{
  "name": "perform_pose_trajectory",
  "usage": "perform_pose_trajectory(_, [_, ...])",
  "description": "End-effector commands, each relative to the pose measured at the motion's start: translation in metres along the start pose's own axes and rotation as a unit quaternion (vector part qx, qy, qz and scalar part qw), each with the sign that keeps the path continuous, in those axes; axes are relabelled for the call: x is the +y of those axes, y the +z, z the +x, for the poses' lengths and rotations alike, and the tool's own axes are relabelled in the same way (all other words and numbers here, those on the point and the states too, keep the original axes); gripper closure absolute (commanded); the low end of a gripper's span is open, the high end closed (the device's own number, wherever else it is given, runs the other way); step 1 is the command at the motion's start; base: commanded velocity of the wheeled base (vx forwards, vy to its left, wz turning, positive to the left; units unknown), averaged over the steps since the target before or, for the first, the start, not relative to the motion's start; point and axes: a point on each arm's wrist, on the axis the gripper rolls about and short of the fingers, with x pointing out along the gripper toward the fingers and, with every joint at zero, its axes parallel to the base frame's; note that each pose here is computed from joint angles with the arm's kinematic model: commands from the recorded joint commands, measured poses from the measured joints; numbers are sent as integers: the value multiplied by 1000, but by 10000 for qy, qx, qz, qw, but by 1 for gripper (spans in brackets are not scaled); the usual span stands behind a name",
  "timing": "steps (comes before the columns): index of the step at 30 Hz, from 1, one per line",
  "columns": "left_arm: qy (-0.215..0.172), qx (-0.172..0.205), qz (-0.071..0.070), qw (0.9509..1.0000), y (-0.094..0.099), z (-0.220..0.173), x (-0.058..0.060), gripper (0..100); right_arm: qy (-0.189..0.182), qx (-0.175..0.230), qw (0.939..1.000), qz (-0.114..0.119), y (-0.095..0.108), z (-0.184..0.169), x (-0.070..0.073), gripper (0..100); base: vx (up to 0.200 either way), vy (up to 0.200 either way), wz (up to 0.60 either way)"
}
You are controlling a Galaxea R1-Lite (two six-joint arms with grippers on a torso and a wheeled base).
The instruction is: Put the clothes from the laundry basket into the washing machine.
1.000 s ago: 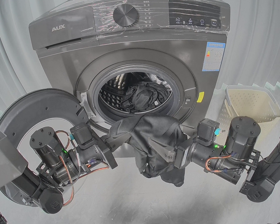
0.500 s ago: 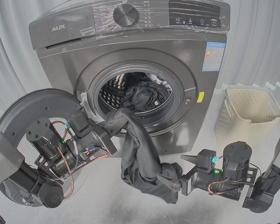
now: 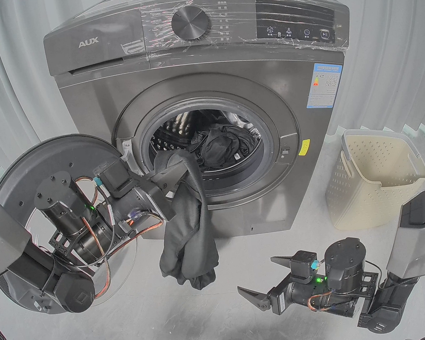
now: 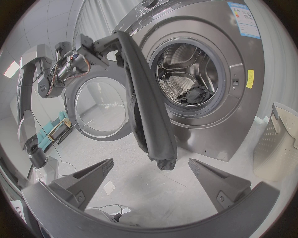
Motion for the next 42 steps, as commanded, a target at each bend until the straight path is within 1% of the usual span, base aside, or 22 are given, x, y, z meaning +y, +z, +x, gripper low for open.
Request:
perform_pose_trajectory(1, [-17,-60,24,10000,4,4,-2,100,64,50,10000,-33,-6,11,4,0,0,0,0])
perform_pose_trajectory(4, [26,-50,26,10000,5,6,-2,100,133,-97,9999,-37,-3,17,7,0,0,0,0])
perform_pose_trajectory(6, [40,-64,28,10000,5,8,-4,100,180,-115,9998,-44,-3,18,9,0,0,0,0])
perform_pose_trajectory(7, [73,-99,24,9999,6,10,-6,100,365,-195,9991,-56,-2,18,13,0,0,0,0])
perform_pose_trajectory(10, [98,-62,21,9999,5,13,-5,100,655,-198,9976,-57,-4,17,21,0,0,0,0])
perform_pose_trajectory(14, [130,-24,15,9999,5,18,-3,100,884,-144,9960,-54,-7,17,28,0,0,0,0])
perform_pose_trajectory(16, [181,-44,23,9998,8,22,-2,100,1012,-189,9947,-58,-5,19,32,0,0,0,0])
perform_pose_trajectory(20, [268,-82,22,9996,13,29,-2,100,1137,-226,9932,-72,-7,28,38,0,0,0,0])
perform_pose_trajectory(22, [248,-101,26,9996,15,31,-3,100,1264,-246,9917,-7,-7,32,42,0,0,0,0])
perform_pose_trajectory(24, [260,-82,18,9996,15,32,-2,100,1432,-309,9889,247,-1,39,47,0,0,0,0])
perform_pose_trajectory(25, [255,-73,14,9996,15,33,-3,100,1451,-348,9882,332,2,42,48,0,0,0,0])
perform_pose_trajectory(27, [247,-72,14,9997,15,33,-3,100,1416,-299,9886,402,6,50,47,0,0,0,0])
perform_pose_trajectory(29, [256,-66,11,9996,15,33,-3,100,1375,-189,9895,415,6,59,46,0,0,0,0])
perform_pose_trajectory(31, [258,-59,9,9996,15,32,-3,100,1278,-152,9907,435,1,73,42,0,0,0,0])
perform_pose_trajectory(32, [258,-59,9,9996,15,32,-3,100,1278,-152,9907,435,1,73,42,0,0,0,0])
perform_pose_trajectory(34, [288,-66,9,9996,15,32,-3,100,1102,-186,9927,458,-7,96,33,0,0,0,0])
perform_pose_trajectory(40, [285,-81,14,9996,16,31,-3,100,986,-364,9934,457,-10,120,32,0,0,0,0])
perform_pose_trajectory(42, [285,-81,14,9996,17,31,-4,100,947,-355,9938,462,-11,124,31,0,0,0,0])
